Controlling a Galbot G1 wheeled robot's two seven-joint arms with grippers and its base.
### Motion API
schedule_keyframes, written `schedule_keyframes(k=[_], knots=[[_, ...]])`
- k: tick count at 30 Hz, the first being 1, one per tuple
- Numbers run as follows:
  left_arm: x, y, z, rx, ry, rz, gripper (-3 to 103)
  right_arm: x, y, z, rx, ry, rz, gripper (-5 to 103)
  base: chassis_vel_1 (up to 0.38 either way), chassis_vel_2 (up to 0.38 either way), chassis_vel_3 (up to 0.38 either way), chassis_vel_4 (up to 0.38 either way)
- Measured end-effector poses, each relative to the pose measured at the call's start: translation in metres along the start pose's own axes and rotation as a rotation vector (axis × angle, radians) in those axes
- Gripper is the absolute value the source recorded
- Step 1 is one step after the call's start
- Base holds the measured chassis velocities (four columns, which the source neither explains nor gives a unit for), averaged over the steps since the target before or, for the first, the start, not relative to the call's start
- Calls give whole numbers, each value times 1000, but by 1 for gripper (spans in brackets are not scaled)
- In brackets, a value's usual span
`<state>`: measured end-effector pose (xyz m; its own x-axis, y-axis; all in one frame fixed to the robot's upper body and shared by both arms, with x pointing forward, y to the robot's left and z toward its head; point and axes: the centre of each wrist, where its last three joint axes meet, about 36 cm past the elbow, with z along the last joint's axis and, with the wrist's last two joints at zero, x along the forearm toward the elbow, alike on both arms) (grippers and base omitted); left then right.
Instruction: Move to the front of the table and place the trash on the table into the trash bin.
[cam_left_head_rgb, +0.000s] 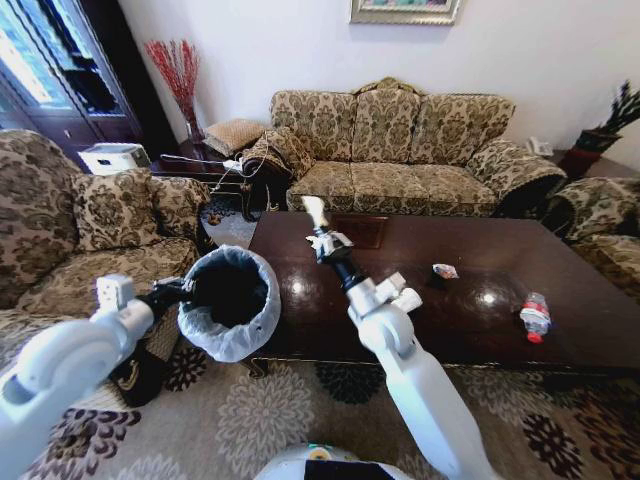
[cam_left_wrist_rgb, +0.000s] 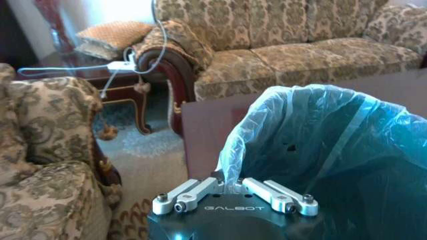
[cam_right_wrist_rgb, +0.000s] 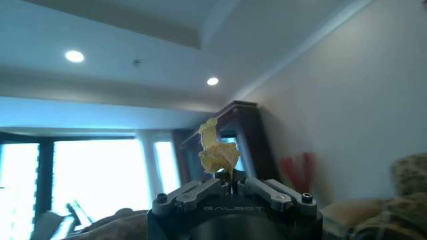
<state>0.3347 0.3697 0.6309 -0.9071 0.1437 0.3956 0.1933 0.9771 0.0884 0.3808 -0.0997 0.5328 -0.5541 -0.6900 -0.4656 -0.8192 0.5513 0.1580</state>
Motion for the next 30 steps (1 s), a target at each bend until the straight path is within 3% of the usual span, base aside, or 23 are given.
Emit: schedule_keyframes(k=[8, 13, 16, 19, 21, 22, 25, 26, 30], knots=[[1, -8, -15, -31, 5, 41, 2, 11, 31, 22, -71, 118, -81, -3, 0, 0, 0, 0], [1, -8, -15, -35, 7, 41, 2, 16, 35, 26, -68, 153, -78, 17, 0, 0, 0, 0], [1, -9, -15, -36, 6, 39, 2, 17, 35, 26, -63, 156, -77, 22, 0, 0, 0, 0], [2, -10, -13, -34, 4, 39, 2, 18, 33, 24, -56, 158, -76, 38, 0, 0, 0, 0], [2, -10, -13, -33, 5, 40, 2, 18, 33, 24, -55, 157, -76, 38, 0, 0, 0, 0], [2, -10, -12, -32, 5, 40, 2, 18, 33, 23, -54, 157, -76, 49, 0, 0, 0, 0], [2, -11, -12, -30, 4, 40, 2, 18, 33, 23, -56, 153, -78, 54, 0, 0, 0, 0], [2, -11, -11, -28, 6, 39, 2, 18, 34, 21, -66, 140, -79, 65, 0, 0, 0, 0], [3, -12, -7, -21, 9, 37, 2, 16, 33, 15, -70, 93, -40, 77, 0, 0, 0, 0]])
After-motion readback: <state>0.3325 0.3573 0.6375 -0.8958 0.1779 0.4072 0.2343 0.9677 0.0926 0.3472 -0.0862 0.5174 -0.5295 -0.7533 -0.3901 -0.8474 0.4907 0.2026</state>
